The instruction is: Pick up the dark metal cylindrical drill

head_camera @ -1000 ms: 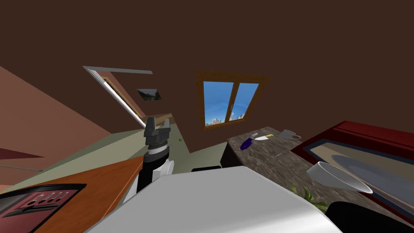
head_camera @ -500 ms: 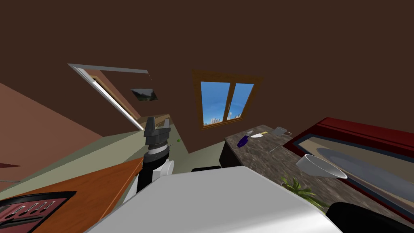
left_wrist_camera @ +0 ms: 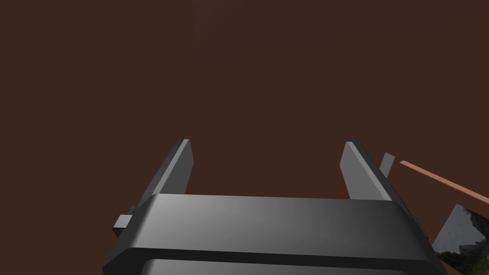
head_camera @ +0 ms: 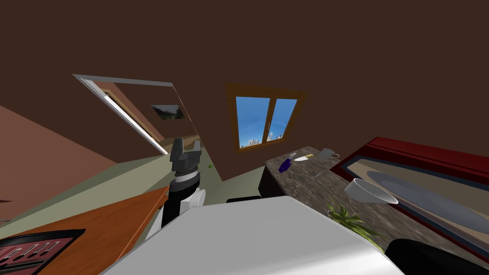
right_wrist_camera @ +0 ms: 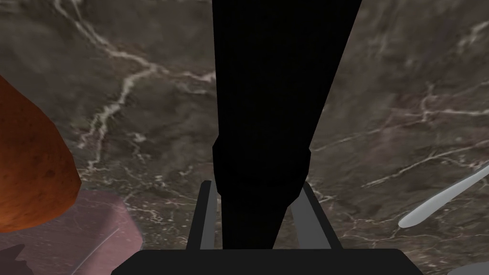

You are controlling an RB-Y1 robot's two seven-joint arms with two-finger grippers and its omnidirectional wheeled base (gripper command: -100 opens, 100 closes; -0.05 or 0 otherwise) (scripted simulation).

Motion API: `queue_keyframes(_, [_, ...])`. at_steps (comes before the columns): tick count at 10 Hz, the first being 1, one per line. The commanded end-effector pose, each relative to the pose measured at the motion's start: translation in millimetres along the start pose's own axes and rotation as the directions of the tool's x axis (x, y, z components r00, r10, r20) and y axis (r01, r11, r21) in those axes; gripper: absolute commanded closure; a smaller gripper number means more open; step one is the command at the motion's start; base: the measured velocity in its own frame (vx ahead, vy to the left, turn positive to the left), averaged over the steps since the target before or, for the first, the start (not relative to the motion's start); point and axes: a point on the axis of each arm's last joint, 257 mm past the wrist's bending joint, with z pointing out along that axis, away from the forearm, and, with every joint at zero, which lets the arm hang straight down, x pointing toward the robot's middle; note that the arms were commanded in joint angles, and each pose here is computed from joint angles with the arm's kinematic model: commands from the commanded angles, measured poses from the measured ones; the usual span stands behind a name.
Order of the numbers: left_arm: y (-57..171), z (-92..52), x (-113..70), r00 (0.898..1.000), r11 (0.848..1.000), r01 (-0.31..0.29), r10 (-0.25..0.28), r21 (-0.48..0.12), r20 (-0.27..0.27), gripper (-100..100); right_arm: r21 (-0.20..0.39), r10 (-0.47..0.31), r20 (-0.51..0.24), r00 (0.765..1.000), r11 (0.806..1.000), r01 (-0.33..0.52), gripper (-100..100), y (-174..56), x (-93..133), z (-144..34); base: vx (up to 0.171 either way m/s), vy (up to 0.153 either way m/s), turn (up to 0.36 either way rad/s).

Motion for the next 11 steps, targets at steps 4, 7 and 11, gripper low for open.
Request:
queue_keyframes(4, [0, 0.0, 0.0, 1.0, 1.0, 0.0, 0.0, 0.0, 0.0, 0, 0.0, 0.0, 0.0, 1.0, 1.0, 0.0, 0, 0, 0, 0.0, 0.0, 0.0, 0.0])
queue_keyframes(7, [0, 0.0, 0.0, 1.0, 1.0, 0.0, 0.0, 0.0, 0.0, 0, 0.014, 0.048, -0.008, 0.999, 0.999, -0.048, 100, -37, 19, -6.9, 0.038, 0.007, 0.14])
queue_keyframes(11, [0, 0.0, 0.0, 1.0, 1.0, 0.0, 0.0, 0.0, 0.0, 0, 0.028, 0.1, -0.01, 0.995, 0.995, -0.1, 100, -86, 45, -21.1, 0.037, 0.004, 0.123])
